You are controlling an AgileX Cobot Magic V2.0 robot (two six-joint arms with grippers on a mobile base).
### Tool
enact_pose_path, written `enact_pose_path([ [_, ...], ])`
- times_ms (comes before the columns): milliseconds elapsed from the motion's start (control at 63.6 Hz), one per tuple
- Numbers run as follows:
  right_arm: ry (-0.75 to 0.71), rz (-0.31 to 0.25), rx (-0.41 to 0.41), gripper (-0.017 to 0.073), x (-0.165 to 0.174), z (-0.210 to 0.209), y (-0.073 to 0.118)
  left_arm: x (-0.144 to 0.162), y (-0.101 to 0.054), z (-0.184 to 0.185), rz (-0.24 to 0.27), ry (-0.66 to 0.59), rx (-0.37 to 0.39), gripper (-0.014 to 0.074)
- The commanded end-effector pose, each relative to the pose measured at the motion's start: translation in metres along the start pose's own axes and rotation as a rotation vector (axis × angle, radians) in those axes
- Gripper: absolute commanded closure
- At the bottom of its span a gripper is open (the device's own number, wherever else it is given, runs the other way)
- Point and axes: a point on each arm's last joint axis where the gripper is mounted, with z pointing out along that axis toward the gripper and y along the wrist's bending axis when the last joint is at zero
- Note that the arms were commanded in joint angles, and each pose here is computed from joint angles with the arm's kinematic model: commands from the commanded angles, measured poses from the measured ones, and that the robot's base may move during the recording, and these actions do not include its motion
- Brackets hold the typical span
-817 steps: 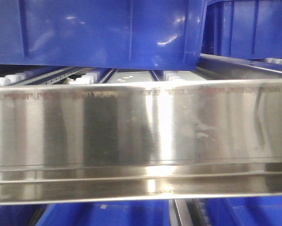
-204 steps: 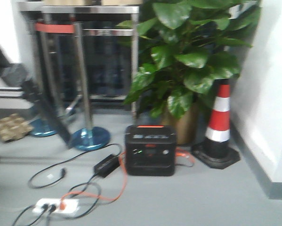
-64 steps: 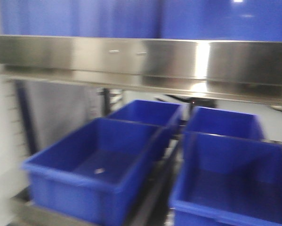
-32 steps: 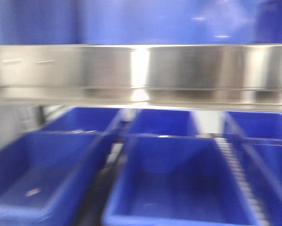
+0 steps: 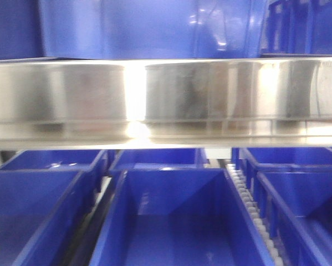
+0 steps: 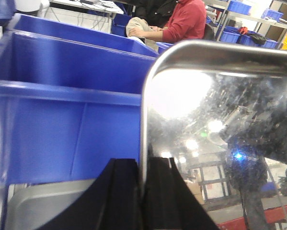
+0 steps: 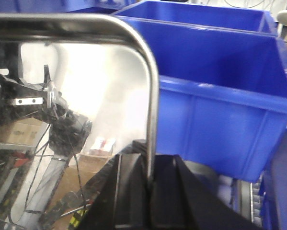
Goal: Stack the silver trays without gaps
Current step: 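Carry the tray with both grippers up to the other shelf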
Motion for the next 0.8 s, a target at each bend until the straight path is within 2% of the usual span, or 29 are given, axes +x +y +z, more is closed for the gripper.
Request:
enact_pose_path([
  [0,-0.099,0.011,-0.119,0.0619,-0.011,-0.005,0.0135,-0.0065,-0.0075,-0.0041,-0.035,-0.036,0.033,0.0611],
  [787,-0.099,0.011,-0.119,0.0619,-0.011,-0.005,0.0135,-0.0065,-0.0075,-0.0041,-0.035,-0.036,0.033,0.0611],
])
